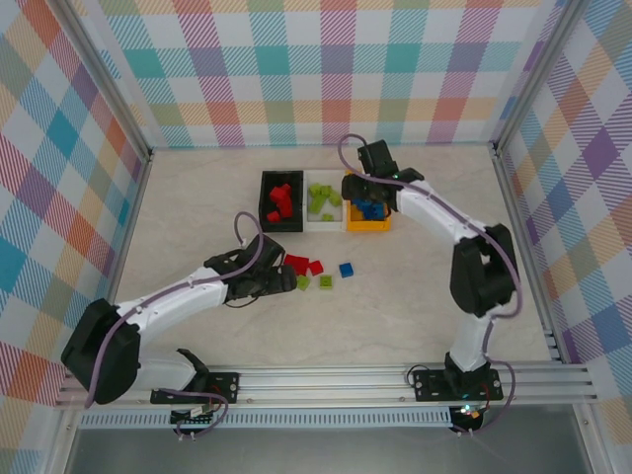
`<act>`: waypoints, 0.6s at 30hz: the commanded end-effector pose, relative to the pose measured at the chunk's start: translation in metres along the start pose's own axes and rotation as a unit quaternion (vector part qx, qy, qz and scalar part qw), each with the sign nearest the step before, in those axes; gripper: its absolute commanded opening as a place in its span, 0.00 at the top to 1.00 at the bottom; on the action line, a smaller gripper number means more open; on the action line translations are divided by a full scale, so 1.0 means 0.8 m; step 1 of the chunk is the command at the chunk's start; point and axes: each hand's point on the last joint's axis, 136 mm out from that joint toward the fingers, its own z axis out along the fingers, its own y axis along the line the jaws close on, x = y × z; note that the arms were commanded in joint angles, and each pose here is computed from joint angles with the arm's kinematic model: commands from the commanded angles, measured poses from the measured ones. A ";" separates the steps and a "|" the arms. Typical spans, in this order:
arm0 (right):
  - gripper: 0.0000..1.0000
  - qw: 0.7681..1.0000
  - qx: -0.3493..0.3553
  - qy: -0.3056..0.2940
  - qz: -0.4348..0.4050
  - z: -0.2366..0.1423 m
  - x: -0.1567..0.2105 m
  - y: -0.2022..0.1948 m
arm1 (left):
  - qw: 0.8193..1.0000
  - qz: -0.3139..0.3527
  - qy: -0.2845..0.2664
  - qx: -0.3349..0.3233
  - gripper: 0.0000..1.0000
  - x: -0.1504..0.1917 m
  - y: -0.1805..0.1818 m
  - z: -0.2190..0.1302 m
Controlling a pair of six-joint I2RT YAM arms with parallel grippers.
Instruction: Sort the legos into containers by color
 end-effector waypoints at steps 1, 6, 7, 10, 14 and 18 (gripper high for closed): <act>0.36 0.999 -0.036 -0.006 -0.010 -0.029 0.029 0.024 | 1.000 0.025 0.001 0.016 0.10 -0.015 -0.029 0.006; 0.36 0.999 -0.041 0.017 0.011 -0.041 0.089 0.012 | 0.996 0.088 0.015 -0.024 0.16 -0.013 -0.051 0.031; 0.36 0.999 -0.039 0.017 0.016 -0.042 0.096 0.007 | 0.994 0.102 0.015 -0.038 0.16 -0.013 -0.053 0.034; 0.36 0.999 -0.026 0.018 0.020 -0.048 0.113 -0.006 | 0.988 0.136 0.026 -0.067 0.24 -0.007 -0.057 0.048; 0.36 1.000 -0.016 0.015 0.021 -0.055 0.121 -0.016 | 0.981 0.163 0.050 -0.089 0.32 0.006 -0.058 0.067; 0.36 1.000 -0.017 0.009 0.023 -0.059 0.119 -0.016 | 0.976 0.176 0.064 -0.108 0.40 0.016 -0.055 0.082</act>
